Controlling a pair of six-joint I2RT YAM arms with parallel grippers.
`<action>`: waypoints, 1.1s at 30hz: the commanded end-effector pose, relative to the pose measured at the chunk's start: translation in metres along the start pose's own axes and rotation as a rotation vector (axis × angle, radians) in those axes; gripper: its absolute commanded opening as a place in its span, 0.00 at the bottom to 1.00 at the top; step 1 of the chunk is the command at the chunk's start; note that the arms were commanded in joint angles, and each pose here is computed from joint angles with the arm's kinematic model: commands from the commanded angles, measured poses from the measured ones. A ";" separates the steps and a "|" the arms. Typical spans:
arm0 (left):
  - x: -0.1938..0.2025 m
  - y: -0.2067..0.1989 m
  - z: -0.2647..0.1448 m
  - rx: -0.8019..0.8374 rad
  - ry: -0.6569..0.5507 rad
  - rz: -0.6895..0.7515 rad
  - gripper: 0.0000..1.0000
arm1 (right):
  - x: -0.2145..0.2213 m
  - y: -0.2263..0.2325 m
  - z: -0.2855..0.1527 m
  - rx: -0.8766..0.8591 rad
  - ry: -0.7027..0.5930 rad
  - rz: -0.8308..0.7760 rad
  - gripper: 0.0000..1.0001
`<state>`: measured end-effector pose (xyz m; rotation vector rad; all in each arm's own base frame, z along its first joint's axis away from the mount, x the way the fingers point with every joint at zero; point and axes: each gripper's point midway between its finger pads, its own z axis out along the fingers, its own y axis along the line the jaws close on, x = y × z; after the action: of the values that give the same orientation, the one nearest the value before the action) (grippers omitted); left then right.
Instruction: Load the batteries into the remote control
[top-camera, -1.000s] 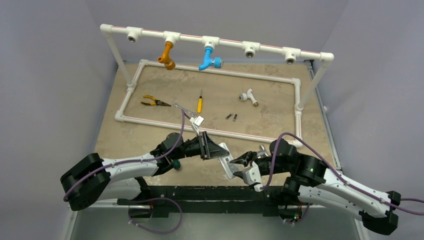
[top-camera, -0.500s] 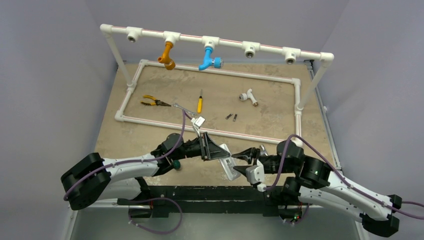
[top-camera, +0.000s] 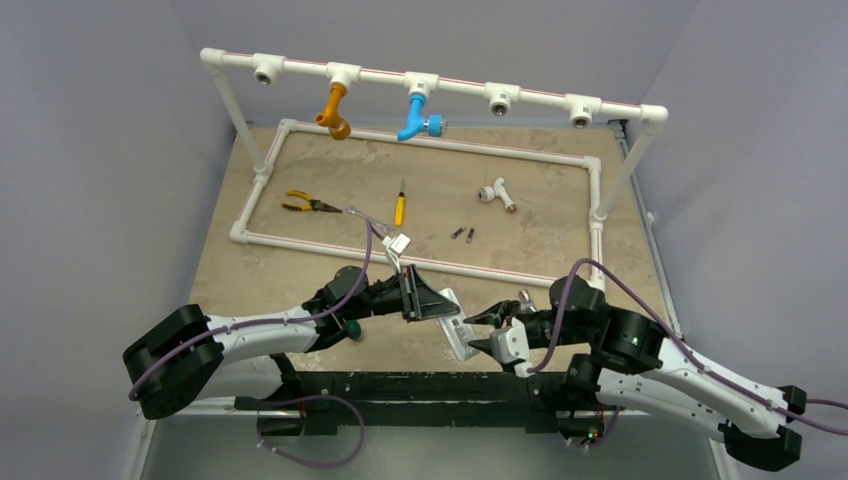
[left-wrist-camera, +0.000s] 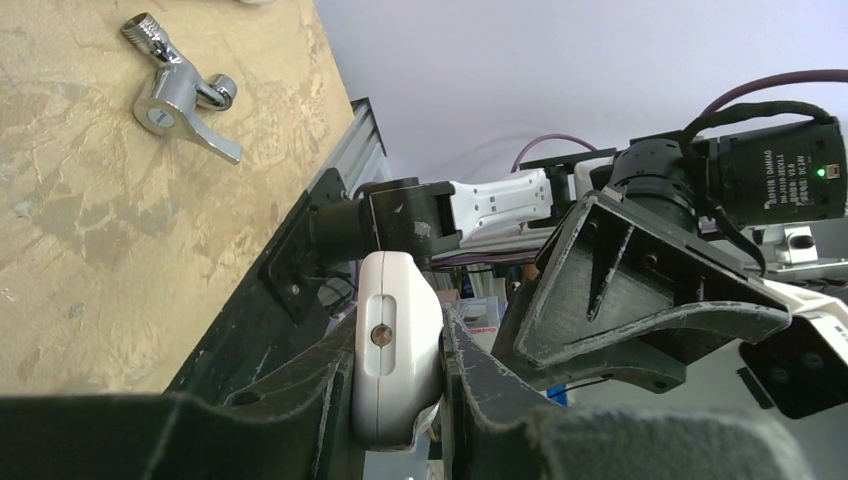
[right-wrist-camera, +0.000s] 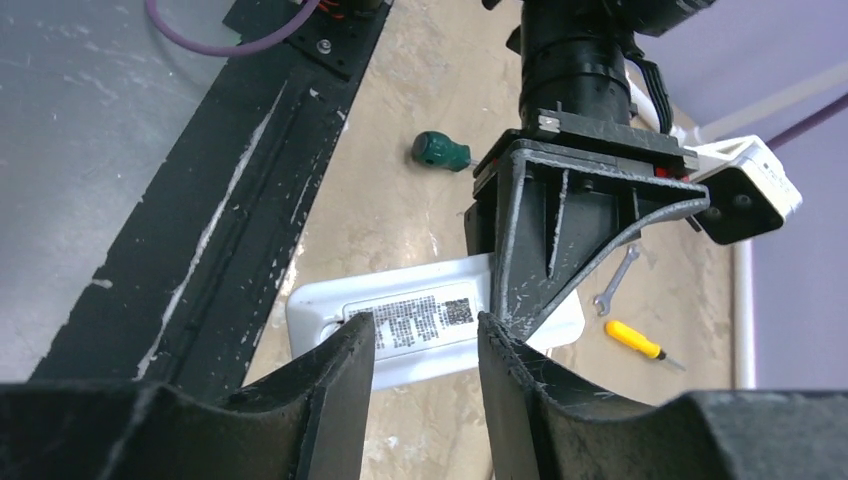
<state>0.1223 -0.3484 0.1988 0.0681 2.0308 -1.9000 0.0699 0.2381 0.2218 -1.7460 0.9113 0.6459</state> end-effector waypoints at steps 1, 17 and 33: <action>-0.008 -0.020 0.004 0.057 -0.020 0.035 0.00 | -0.010 -0.019 -0.006 0.084 0.013 0.139 0.39; -0.007 -0.006 0.007 0.020 -0.024 0.022 0.00 | 0.015 -0.048 -0.006 0.337 0.128 0.303 0.40; -0.004 0.006 0.005 0.002 -0.029 0.013 0.00 | -0.009 0.006 0.017 0.225 0.186 0.232 0.38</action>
<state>0.1278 -0.3508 0.1799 0.0291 2.0913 -1.8515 0.0670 0.2591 0.2147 -1.5487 1.2611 0.5472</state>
